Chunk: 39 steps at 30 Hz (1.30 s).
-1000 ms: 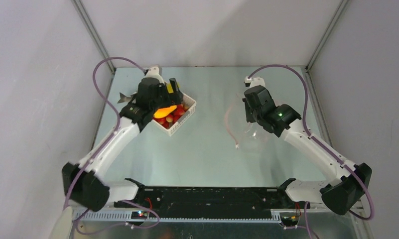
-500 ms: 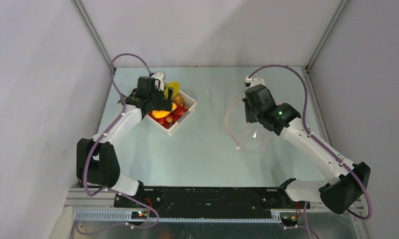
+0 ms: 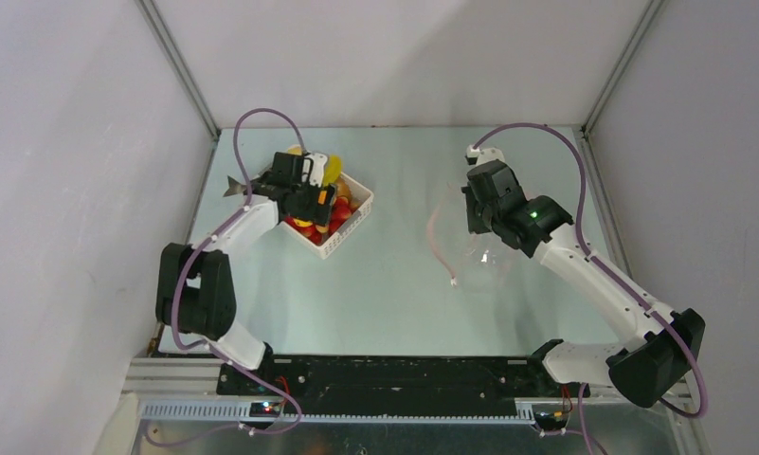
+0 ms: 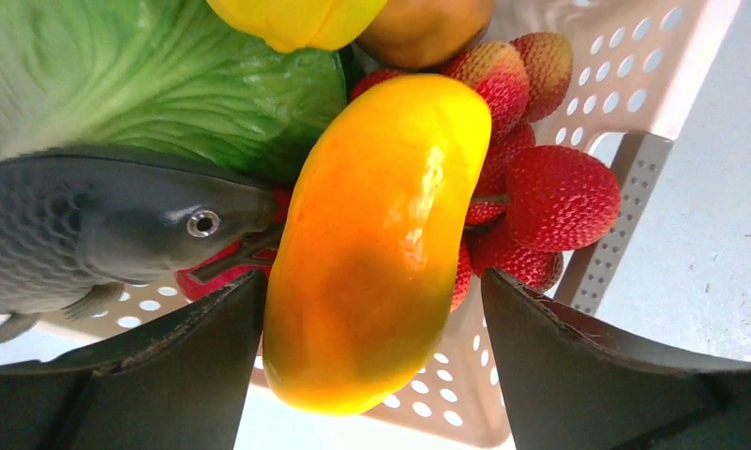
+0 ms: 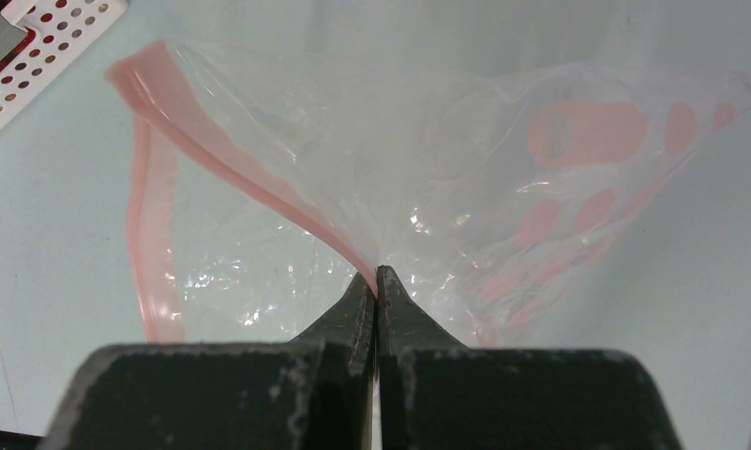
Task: Place the food in the zip-top bag and seal the zipper
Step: Pick up the fake bread from the bin, then place the fake bread in the zipper food storage bag.
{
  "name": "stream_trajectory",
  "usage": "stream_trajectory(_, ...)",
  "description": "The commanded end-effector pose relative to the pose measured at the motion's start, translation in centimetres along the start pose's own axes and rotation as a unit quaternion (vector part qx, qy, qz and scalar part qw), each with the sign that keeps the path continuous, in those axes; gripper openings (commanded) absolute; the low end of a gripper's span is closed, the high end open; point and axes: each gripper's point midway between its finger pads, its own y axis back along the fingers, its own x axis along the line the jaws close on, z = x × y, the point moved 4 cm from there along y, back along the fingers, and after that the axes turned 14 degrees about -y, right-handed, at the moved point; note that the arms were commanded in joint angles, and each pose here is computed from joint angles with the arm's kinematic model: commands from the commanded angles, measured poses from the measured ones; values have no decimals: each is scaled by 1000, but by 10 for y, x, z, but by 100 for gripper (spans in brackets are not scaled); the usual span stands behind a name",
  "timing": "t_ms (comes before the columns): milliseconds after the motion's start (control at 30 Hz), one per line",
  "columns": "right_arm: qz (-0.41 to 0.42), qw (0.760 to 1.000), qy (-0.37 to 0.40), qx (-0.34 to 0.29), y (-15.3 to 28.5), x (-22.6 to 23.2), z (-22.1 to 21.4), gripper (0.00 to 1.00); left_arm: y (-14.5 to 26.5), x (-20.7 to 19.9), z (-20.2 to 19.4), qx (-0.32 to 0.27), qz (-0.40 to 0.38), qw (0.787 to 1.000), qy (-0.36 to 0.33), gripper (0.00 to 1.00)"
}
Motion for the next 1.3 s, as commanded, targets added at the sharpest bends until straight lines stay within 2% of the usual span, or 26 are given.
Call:
stream_trajectory(0,8,1000,-9,-11,4,2,6,0,-5,4,-1,15,4,1000,2,86)
stream_trajectory(233,14,1000,-11,-14,7,2,6,0,-4,6,6,15,11,1000,19,49)
stream_trajectory(500,18,1000,-16,-16,9,2,5,0,20,11,24,-28,31,998,46,26)
stream_trajectory(567,20,1000,-18,-16,9,2,5,0,31,9,30,-46,29,997,50,21)
stream_trajectory(667,27,999,-24,-15,9,5,6,0,56,-3,48,-102,10,993,64,19)
stream_trajectory(800,36,999,-30,-13,7,9,6,0,89,-53,67,-176,-56,982,31,19)
stream_trajectory(867,40,998,-37,-12,5,12,6,0,108,-86,80,-222,-95,970,4,19)
stream_trajectory(967,48,997,-51,-11,4,16,6,0,147,-141,108,-314,-196,929,-10,21)
stream_trajectory(1000,48,997,-56,-11,4,16,7,0,153,-153,109,-324,-229,918,-5,22)
stream_trajectory(1033,48,996,-69,-14,4,17,8,0,168,-164,122,-357,-259,897,21,23)
stream_trajectory(1133,51,993,-102,-18,6,20,10,0,184,-190,130,-385,-353,849,80,29)
stream_trajectory(1167,54,991,-120,-18,6,23,10,0,193,-196,138,-400,-382,827,105,29)
stream_trajectory(1233,76,987,-141,-16,8,30,10,0,194,-207,142,-399,-410,810,129,28)
stream_trajectory(1267,95,984,-149,-14,9,36,10,0,192,-209,145,-398,-411,808,140,28)
